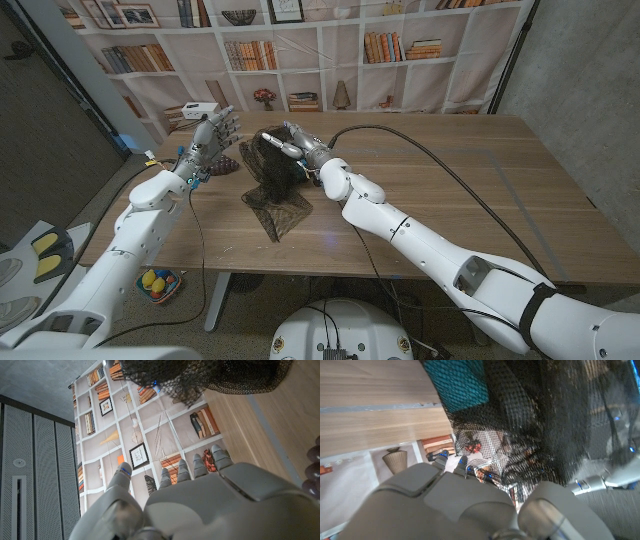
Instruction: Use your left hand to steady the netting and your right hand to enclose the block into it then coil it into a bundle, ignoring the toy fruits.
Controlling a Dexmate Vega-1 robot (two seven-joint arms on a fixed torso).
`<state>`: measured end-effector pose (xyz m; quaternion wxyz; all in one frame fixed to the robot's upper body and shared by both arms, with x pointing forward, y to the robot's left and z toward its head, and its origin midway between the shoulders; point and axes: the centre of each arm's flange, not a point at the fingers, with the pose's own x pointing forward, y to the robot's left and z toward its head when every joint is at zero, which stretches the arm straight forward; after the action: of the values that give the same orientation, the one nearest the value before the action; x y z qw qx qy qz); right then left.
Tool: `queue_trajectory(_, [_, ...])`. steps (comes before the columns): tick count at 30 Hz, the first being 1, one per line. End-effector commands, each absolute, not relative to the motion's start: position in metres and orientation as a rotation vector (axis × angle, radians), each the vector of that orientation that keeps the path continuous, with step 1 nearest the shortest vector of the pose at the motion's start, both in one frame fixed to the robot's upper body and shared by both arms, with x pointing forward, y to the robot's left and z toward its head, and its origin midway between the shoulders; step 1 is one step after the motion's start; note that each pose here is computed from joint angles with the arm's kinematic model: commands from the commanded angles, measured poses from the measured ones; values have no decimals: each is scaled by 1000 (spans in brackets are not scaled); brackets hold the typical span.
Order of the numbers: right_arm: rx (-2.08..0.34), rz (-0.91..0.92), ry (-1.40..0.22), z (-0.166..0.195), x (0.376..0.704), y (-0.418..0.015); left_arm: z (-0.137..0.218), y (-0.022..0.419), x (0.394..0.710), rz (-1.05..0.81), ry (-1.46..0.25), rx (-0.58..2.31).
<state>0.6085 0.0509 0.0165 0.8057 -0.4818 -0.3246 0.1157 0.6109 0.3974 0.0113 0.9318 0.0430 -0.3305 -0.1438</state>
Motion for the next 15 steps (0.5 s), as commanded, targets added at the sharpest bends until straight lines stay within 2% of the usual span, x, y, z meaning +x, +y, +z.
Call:
queue_trajectory(1, [-834,490,-776,25,599,55,14,397,607,-301,-687,91])
queue_trajectory(8, [-795,558,-856,32,591,59,18,397,603,-294,-709,95])
queue_trajectory(15, [-646,664,-951,50,589,48,22,397,598,-290,-729,100])
